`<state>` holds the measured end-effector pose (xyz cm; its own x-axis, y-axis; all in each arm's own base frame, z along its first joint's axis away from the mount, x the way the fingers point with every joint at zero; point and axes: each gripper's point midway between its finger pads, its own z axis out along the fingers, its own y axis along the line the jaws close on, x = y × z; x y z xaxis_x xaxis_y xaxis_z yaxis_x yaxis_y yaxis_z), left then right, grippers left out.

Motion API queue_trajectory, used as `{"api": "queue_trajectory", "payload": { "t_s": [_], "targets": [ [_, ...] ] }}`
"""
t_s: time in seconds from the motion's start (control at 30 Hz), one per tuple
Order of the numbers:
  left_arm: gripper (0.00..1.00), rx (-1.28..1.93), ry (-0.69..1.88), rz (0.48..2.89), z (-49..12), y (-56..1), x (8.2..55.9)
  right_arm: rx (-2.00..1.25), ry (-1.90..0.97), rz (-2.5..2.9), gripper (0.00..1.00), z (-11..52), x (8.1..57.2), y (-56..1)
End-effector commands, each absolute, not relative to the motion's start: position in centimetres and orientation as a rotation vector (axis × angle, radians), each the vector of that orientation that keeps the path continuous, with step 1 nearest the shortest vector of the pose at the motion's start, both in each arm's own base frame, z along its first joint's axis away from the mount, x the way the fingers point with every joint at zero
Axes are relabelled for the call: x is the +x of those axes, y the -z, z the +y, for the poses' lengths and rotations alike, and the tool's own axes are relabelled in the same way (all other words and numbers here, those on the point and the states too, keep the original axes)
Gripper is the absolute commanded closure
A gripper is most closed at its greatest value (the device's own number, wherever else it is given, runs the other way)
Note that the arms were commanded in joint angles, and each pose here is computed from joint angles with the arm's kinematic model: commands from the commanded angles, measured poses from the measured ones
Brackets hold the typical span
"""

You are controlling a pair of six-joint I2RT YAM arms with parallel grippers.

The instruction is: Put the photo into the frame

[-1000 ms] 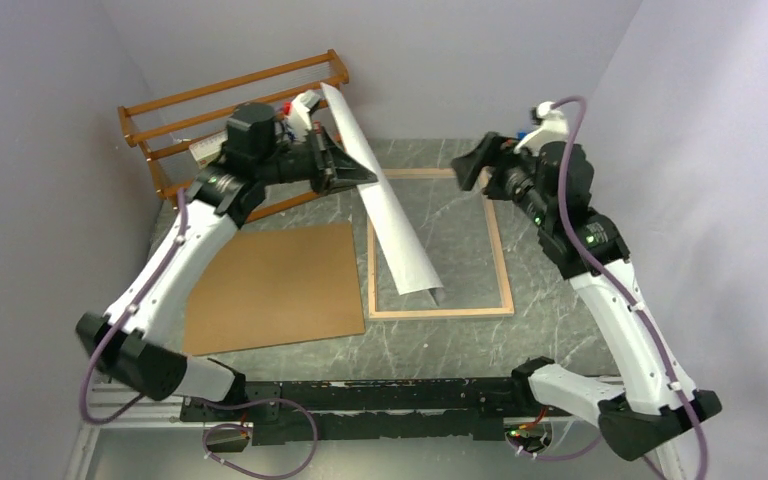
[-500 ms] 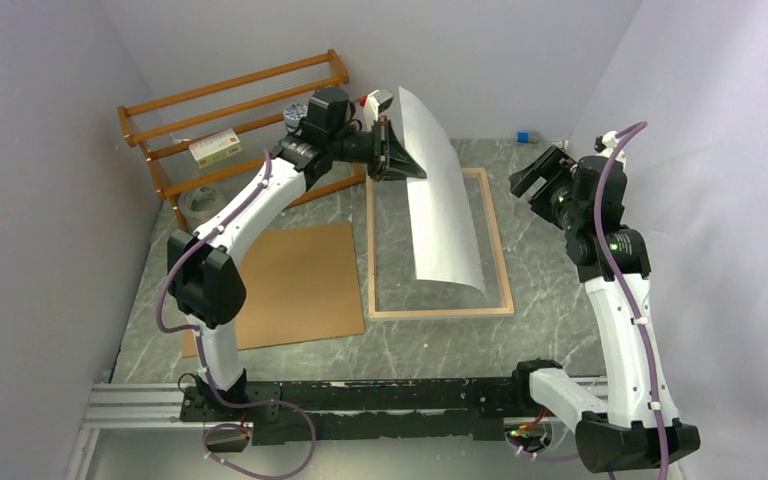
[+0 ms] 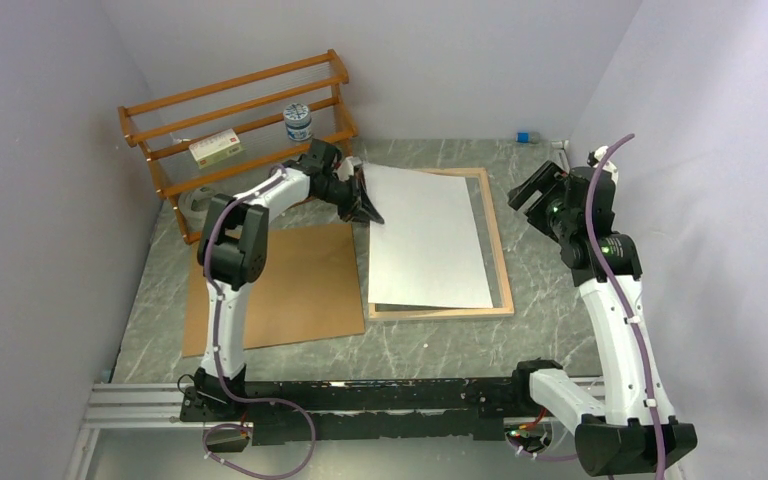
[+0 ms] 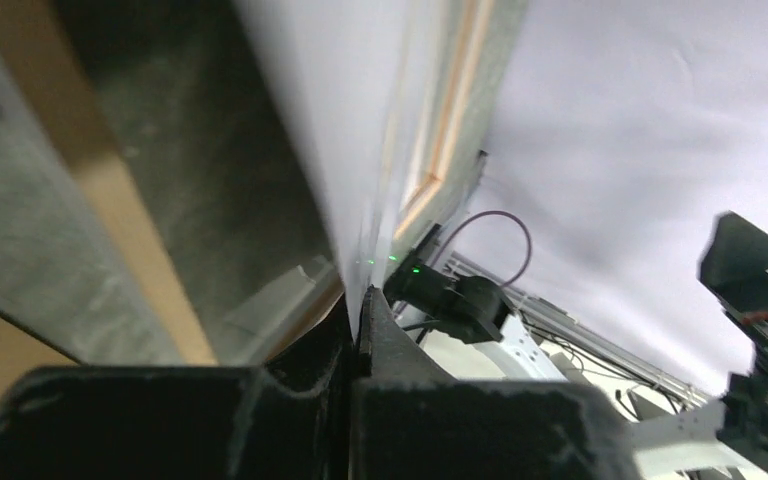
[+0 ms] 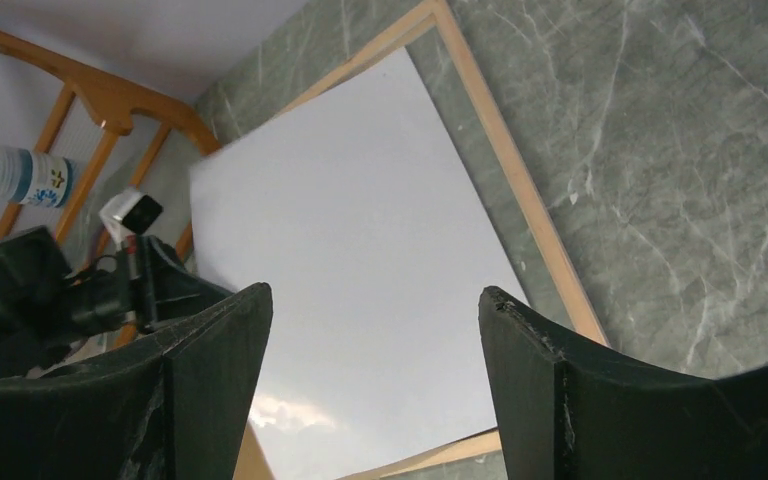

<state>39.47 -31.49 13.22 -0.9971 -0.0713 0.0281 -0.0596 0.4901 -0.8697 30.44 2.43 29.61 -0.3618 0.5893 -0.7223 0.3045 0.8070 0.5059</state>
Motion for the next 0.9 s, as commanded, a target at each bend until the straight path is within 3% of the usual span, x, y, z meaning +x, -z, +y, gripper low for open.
{"api": "queue_trajectory", "payload": {
  "t_s": [0.0, 0.27, 0.87],
  "targets": [
    [0.98, -0.024, 1.525, 2.724, -32.0, -11.7, 39.7, 0.694, -0.357, 1.937, 0.22, 2.1, 30.4, -29.8],
    [0.97, 0.02, 1.461, 2.771, -32.8, -9.6, 40.5, 0.724, -0.374, 1.959, 0.23, 2.4, 30.0, -28.4],
    [0.78, -0.019, 1.375, 2.847, -35.1, -6.6, 40.9, 0.746, -0.385, 2.004, 0.25, 2.7, 30.2, -26.3]
  ]
}}
